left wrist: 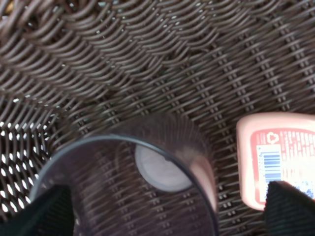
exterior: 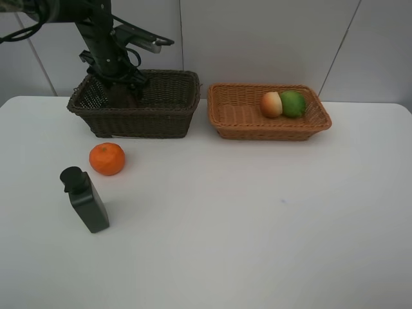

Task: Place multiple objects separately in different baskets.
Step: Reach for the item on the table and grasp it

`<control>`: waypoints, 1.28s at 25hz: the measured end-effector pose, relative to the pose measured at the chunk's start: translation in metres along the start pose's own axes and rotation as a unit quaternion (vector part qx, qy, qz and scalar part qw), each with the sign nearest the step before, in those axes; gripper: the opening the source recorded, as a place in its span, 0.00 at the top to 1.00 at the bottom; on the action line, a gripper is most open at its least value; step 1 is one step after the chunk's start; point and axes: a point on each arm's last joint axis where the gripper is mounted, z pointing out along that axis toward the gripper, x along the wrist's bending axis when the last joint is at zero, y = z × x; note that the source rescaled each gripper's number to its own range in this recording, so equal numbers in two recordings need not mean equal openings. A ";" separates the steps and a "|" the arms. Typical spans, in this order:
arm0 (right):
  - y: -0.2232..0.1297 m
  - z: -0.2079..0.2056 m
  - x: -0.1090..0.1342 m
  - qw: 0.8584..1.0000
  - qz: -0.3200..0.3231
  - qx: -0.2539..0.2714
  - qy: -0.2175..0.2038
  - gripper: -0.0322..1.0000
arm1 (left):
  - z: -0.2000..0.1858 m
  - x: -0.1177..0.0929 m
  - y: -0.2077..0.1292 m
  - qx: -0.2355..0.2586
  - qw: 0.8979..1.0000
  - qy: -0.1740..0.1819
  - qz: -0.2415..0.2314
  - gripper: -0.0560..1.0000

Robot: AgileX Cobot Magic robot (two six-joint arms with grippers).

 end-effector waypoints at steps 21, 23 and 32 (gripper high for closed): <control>0.000 0.000 0.000 1.000 0.000 0.000 0.000 0.09 | -0.078 -0.016 0.023 -0.009 1.000 0.007 0.017 0.00; 0.000 0.000 0.000 1.000 0.000 0.000 0.000 0.09 | -0.081 -0.016 0.023 -0.008 1.000 0.007 0.012 0.00; 0.000 0.000 0.000 1.000 0.000 0.000 0.000 0.09 | -0.088 -0.025 0.023 -0.005 1.000 0.009 -0.007 0.00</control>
